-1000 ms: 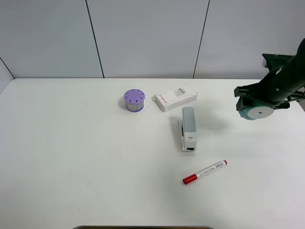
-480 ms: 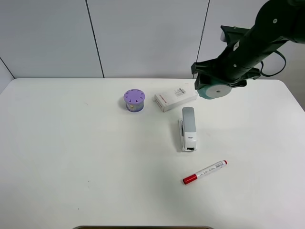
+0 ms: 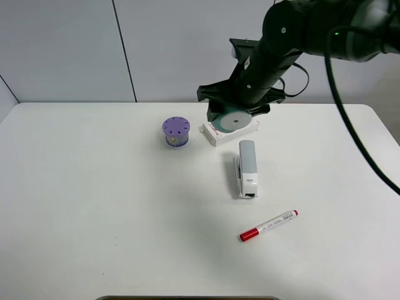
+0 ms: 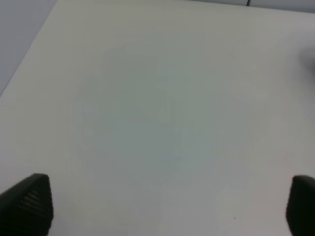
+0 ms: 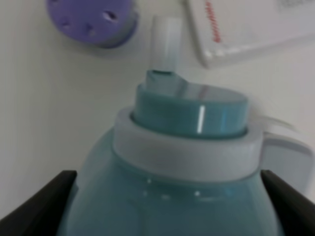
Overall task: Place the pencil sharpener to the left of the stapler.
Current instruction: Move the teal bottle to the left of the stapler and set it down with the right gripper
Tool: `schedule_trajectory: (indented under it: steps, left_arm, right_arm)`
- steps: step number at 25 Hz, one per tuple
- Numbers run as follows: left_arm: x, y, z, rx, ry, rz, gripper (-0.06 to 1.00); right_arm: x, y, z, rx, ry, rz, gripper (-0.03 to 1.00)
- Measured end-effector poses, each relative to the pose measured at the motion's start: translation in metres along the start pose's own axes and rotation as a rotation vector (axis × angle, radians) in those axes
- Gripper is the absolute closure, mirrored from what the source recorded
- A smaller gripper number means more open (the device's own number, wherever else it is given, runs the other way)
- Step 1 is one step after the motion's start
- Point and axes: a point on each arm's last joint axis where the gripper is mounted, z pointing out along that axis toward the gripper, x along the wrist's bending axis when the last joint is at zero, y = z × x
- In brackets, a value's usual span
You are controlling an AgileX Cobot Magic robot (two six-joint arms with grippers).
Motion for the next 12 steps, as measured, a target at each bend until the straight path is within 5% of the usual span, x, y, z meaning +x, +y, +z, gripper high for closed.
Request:
schedule_trajectory:
  steps: [12]
  left_arm:
    - [0.000, 0.000, 0.000, 0.000, 0.000, 0.000, -0.01]
  right_arm:
    - [0.052, -0.021, 0.065, 0.137, -0.011, 0.015, 0.29]
